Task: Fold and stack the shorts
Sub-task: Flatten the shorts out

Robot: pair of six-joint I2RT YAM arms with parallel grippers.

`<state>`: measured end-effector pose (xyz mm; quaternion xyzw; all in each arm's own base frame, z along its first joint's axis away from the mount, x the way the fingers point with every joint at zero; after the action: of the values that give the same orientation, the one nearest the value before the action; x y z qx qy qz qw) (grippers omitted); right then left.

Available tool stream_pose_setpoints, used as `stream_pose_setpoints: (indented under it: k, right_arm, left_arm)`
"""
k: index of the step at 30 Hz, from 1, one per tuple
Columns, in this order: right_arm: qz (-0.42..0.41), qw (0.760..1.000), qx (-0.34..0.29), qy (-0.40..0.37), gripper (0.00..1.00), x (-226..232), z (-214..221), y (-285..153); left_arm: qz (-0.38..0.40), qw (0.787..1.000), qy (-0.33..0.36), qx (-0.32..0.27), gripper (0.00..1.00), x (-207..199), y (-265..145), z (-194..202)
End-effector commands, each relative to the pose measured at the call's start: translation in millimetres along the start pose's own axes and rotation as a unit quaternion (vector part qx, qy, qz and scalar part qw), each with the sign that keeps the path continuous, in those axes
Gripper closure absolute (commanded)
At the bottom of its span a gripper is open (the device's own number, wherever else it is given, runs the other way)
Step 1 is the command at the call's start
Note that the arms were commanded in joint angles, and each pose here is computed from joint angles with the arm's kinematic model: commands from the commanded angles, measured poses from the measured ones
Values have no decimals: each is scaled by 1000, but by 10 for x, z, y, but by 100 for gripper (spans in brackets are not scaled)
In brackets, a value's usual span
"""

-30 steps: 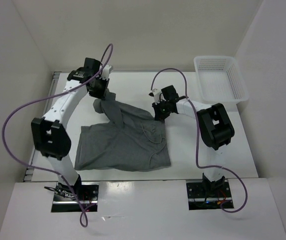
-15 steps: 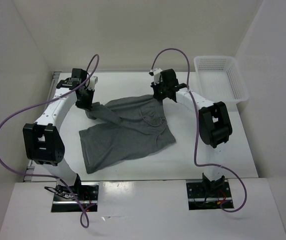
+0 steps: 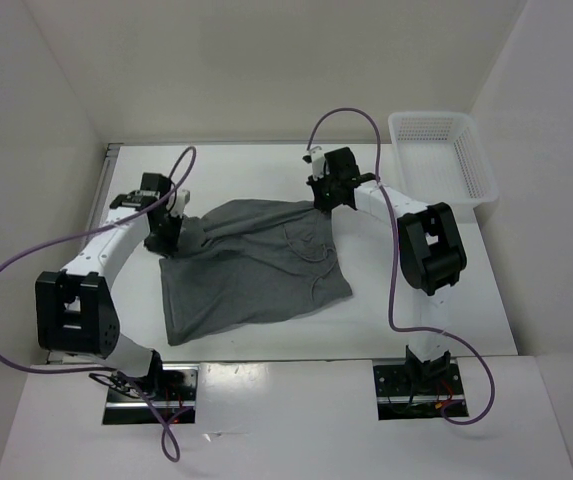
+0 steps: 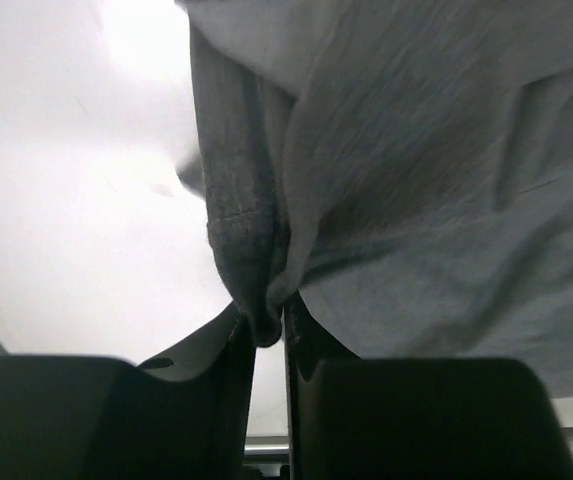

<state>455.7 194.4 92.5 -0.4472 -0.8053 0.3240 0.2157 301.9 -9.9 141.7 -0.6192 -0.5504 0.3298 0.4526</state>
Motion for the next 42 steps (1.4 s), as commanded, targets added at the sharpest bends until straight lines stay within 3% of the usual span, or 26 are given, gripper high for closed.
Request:
stream_pose_setpoints:
  k: [1,3,4,7,10,14,16,17,20,25,28,30,32,33,36,37,38,40,42]
  right_arm:
    - [-3,1000,-26,-14,100,-9,-159,-116]
    - [-7,999,-21,-28,100,29,-139,-113]
    - [-11,999,-16,-43,100,81,-97,-95]
    - [-20,997,-8,-67,100,132,-30,-129]
    - [-37,997,1,-71,100,182,55,-147]
    - [-84,992,-1,-89,64,314,5,-253]
    - [-93,991,-17,-97,57,339,-142,-296]
    - [-100,989,-35,-100,53,365,-285,-336]
    - [-99,989,-58,-96,50,318,-504,-362]
    - [-97,990,-49,-91,49,232,-513,-110]
    - [-81,993,-17,-83,48,170,-298,13]
    - [-76,994,17,-76,42,150,-31,63]
    - [-65,996,22,-64,36,144,32,-23]
    - [-61,996,38,-57,31,136,189,11]
    - [-35,997,53,-40,28,75,339,57]
    - [-35,997,60,-39,28,72,388,97]
    - [-36,996,66,-38,32,70,437,136]
    - [-37,996,82,-23,66,69,541,251]
    - [-21,997,67,-15,96,26,417,274]
  left_arm:
    - [-15,997,-1,75,77,16,132,619]
    - [-19,996,-5,90,68,35,190,739]
    - [-21,996,-10,90,50,60,191,746]
    - [-11,997,-31,63,42,137,79,552]
    - [19,998,-58,2,22,250,-95,82]
    - [37,997,-60,-34,19,353,-11,-484]
    - [64,996,-66,-14,19,354,259,-610]
    - [69,995,-64,-33,19,384,250,-807]
    - [98,993,-66,-14,18,374,673,-1003]
    - [107,992,-60,12,18,306,991,-1063]
    - [112,991,-51,45,18,173,1127,-937]
    - [125,989,-49,63,18,86,1150,-837]
    - [139,986,-52,80,23,24,1194,-712]
    - [139,986,-52,81,35,19,1176,-693]
    - [146,984,-54,89,56,-11,1195,-629]
    - [151,983,-55,89,72,-21,1217,-643]
    - [154,983,-55,84,81,-27,1204,-678]
    - [151,985,-52,63,99,7,1151,-822]
    - [140,989,-47,30,100,69,1027,-1033]
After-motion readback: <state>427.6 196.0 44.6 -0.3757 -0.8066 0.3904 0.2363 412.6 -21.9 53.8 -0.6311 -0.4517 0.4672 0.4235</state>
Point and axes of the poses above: each gripper's point midway between its finger pads, its own y axis out along the fingers, its own x axis along the line the jaws close on, z = x × y, the point moved 3 cm from there along -y, back along the fingers, and after that the axes turned 4 degrees about y, right-handed, at the moved point
